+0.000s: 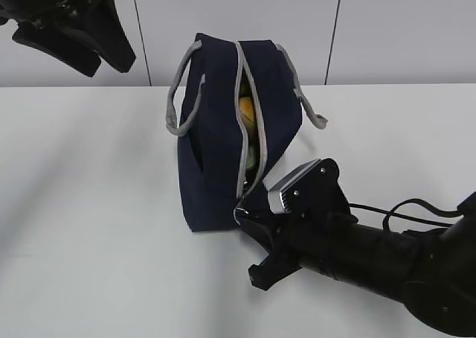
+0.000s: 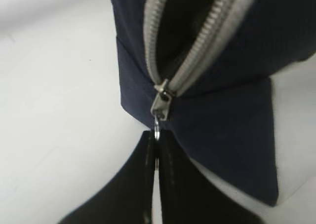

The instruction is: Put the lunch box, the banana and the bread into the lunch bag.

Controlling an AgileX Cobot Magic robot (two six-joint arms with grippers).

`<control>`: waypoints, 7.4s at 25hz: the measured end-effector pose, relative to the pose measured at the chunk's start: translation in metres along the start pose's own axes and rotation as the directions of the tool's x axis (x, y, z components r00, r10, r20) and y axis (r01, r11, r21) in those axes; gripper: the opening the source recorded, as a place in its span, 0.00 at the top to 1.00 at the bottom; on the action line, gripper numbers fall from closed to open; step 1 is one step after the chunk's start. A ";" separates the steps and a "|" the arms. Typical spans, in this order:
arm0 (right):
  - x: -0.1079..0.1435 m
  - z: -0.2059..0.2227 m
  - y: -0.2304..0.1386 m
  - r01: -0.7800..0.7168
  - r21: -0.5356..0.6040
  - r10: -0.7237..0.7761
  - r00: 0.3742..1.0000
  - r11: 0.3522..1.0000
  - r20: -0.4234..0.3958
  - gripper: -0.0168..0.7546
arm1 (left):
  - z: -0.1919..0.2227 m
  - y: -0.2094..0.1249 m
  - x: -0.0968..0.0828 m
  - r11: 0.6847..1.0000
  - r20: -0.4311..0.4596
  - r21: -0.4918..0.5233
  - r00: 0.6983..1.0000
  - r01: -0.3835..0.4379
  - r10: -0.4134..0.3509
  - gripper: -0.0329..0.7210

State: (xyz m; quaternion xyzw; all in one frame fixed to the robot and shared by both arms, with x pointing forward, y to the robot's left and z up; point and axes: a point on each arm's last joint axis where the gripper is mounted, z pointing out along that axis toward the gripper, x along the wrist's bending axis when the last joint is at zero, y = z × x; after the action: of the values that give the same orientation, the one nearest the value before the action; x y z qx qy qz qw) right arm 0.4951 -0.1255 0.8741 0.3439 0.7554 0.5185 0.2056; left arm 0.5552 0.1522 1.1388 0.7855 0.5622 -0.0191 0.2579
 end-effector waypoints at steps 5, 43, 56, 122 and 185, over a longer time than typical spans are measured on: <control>0.002 -0.012 0.005 0.004 0.039 -0.004 1.000 0.999 0.006 0.98 | 0.000 0.000 0.000 1.000 0.000 0.000 1.000 0.000 0.000 0.42; -0.005 -0.036 0.137 0.050 -0.077 -0.043 0.995 0.996 0.087 0.98 | 0.000 0.000 0.001 1.000 -0.007 0.000 1.000 -0.002 0.002 0.42; -0.019 -0.011 0.187 -0.019 -0.090 0.032 0.988 0.996 0.151 0.98 | 0.000 0.000 0.004 1.000 -0.044 0.001 0.999 -0.015 0.015 0.42; -0.048 0.002 0.246 -0.217 -0.181 0.254 0.944 0.959 0.213 0.98 | 0.082 0.022 0.010 0.887 0.031 0.115 0.894 -0.448 0.447 0.96; -0.113 0.070 0.223 -0.330 -0.105 0.345 0.869 0.938 0.355 0.98 | 0.068 0.022 0.009 0.927 -0.018 0.132 0.934 -0.350 0.356 0.42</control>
State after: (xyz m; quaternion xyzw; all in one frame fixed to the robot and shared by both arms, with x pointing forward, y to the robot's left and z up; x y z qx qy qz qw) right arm 0.6870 -0.1134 1.0489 0.5570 0.6209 0.4881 0.2567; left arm 0.5957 0.1258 1.0853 0.8888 0.4147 0.0084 0.1948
